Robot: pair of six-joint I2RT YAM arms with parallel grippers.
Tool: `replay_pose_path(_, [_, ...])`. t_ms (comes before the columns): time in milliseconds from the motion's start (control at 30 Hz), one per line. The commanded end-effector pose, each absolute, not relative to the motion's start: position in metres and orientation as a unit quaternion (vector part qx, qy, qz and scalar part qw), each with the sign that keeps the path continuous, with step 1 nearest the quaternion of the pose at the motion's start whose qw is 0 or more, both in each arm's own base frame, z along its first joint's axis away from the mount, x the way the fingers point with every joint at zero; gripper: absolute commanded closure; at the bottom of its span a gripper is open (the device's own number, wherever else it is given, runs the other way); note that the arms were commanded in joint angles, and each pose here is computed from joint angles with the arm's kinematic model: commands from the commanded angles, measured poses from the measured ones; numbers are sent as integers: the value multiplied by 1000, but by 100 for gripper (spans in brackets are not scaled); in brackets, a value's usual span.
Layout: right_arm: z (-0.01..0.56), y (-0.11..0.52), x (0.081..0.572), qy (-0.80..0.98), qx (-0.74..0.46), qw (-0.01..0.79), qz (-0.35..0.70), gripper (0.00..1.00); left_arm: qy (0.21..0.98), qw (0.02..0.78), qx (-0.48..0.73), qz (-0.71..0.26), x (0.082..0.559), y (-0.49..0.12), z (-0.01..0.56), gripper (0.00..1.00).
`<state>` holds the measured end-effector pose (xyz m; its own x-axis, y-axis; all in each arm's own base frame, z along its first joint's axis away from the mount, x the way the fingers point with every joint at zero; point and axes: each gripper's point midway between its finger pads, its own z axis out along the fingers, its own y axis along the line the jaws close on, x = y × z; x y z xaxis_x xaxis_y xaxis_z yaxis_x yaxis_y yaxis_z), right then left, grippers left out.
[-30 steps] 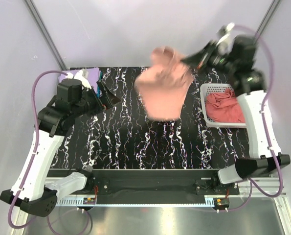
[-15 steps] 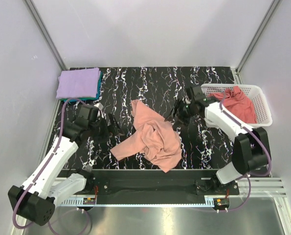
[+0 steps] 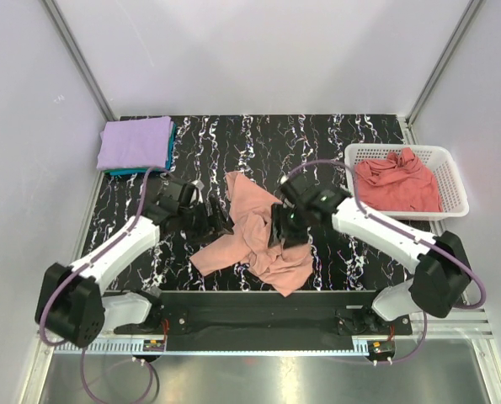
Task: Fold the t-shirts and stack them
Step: Move the tshirt to the center of the board, then flatten the tshirt out
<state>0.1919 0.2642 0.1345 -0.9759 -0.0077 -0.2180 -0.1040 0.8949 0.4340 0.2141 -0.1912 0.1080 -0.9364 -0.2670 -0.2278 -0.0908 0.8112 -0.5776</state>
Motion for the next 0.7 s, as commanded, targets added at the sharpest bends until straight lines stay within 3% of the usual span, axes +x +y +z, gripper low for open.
replay_pose_path(0, [126,288,184,960,-24,122,252,44,920,166,-72,-348,239,-221,112,16])
replay_pose_path(100, [101,276,179,973,-9,121,195,43,944,117,-71,-300,235,-216,78,24])
replay_pose_path(200, [91,260,166,980,1,105,167,43,963,90,-62,-245,225,-202,59,25])
replay_pose_path(433, [72,246,141,987,19,67,146,41,968,117,-53,-217,232,-197,53,13])
replay_pose_path(667, [55,247,141,987,20,66,144,38,967,142,-26,-209,257,-204,54,11])
